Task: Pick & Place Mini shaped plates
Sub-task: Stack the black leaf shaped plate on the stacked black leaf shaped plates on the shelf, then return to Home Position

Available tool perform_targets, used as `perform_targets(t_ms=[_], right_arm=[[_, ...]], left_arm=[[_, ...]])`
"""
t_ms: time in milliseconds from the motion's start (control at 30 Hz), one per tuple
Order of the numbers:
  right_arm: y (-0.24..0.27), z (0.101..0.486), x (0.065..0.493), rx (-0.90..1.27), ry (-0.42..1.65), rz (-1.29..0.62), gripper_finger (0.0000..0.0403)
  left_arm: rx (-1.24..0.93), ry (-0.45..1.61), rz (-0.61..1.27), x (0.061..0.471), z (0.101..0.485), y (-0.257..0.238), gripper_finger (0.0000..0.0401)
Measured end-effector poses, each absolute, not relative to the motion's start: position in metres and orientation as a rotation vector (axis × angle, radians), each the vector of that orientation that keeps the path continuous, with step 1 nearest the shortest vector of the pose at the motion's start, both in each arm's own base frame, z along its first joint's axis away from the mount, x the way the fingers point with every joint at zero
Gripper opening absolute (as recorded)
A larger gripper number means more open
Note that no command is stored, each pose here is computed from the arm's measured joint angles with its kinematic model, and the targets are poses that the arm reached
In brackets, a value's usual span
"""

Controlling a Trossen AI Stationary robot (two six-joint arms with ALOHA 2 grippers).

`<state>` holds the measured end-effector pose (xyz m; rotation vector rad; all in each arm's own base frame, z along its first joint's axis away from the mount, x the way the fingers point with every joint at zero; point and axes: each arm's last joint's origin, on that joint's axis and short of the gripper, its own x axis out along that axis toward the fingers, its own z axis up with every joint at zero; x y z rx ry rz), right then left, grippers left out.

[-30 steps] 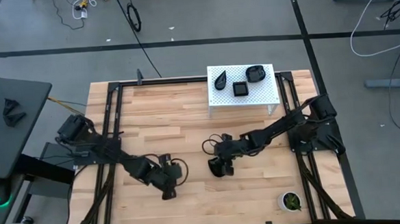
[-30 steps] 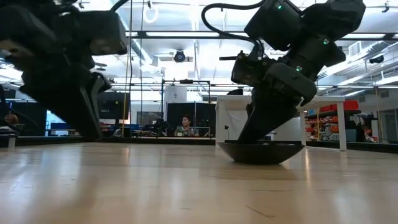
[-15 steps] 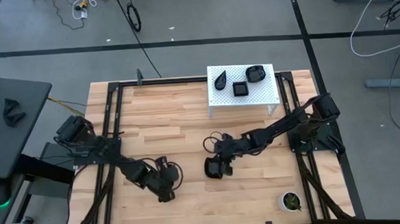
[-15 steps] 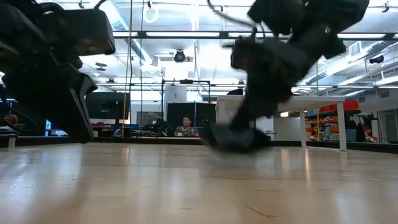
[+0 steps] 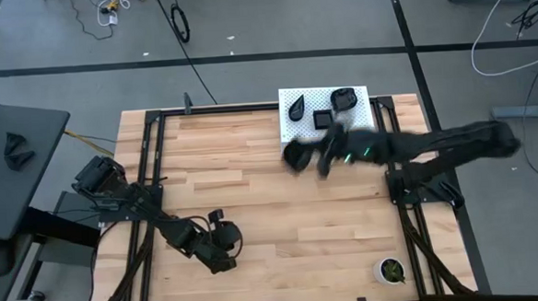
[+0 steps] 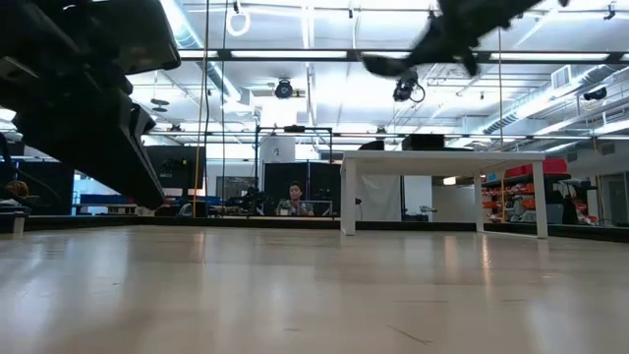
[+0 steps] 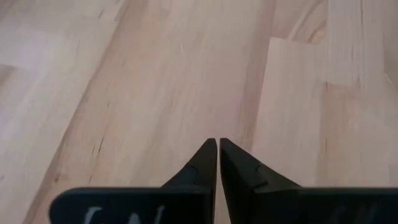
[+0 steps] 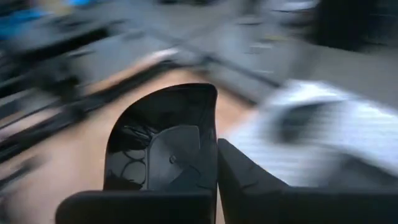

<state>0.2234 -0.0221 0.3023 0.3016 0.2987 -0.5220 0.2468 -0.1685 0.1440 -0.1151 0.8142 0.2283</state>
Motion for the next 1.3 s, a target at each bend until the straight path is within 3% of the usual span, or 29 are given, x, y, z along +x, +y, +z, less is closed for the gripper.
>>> perform_targets(t_ms=[233,367,800,1067,1167,1300], right_arm=[[-0.090,0.309,0.140,0.439,0.300,-1.121,0.0003],[-0.112,0.299,0.126,0.496,0.286,-1.221,0.0003],[-0.143,0.257,0.113,0.605,0.175,-1.251,0.0031],[-0.147,0.255,0.117,0.506,0.040,-1.191,0.0106],[-0.143,0.262,0.123,0.424,0.030,-1.069,0.0139],[-0.123,0.277,0.139,0.328,-0.020,-0.706,0.0165]], left_arm=[[-0.106,0.794,0.248,0.247,0.144,-0.168,0.0025],[-0.109,0.793,0.253,0.248,0.144,-0.166,0.0025],[-0.109,0.793,0.254,0.249,0.144,-0.166,0.0025],[-0.110,0.793,0.254,0.249,0.144,-0.166,0.0025],[-0.110,0.793,0.254,0.249,0.144,-0.166,0.0025],[-0.109,0.792,0.256,0.249,0.144,-0.166,0.0025]])
